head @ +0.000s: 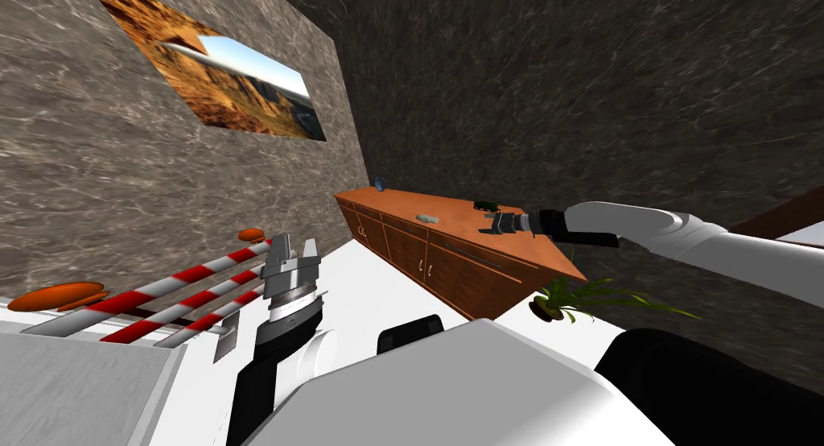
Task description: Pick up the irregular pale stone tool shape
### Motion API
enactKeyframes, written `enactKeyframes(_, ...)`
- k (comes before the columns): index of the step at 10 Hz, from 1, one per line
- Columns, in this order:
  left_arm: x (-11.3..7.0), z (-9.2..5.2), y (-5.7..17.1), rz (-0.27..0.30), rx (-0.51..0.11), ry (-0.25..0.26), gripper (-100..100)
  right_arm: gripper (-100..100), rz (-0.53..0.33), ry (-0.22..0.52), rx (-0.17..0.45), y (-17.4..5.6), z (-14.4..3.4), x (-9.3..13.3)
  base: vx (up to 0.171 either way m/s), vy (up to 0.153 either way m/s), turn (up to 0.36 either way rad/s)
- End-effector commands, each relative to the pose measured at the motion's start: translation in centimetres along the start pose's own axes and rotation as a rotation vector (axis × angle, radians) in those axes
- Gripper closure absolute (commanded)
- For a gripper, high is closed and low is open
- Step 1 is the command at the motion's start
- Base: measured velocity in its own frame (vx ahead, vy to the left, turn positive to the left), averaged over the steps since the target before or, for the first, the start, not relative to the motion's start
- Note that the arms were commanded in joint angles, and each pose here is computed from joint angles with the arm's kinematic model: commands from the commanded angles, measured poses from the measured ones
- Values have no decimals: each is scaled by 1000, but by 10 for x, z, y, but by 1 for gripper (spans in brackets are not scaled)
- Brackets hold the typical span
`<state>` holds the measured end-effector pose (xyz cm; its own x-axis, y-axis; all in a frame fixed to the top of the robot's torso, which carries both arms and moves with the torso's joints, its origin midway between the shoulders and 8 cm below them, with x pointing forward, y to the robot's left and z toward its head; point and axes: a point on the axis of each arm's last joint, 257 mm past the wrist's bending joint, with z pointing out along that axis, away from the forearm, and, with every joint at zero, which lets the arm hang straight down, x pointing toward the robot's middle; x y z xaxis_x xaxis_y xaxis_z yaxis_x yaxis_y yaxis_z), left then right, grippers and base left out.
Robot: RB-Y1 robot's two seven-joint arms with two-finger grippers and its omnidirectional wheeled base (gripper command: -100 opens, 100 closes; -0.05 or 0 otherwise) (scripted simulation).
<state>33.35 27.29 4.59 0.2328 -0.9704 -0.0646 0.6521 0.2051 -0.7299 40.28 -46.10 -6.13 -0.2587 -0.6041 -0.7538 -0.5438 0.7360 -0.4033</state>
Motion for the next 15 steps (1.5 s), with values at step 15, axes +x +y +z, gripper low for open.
enactKeyframes(15,0,0,0,0,0,0,0,-100,-489,357,-203,-7,41,-6,22,-26,104)
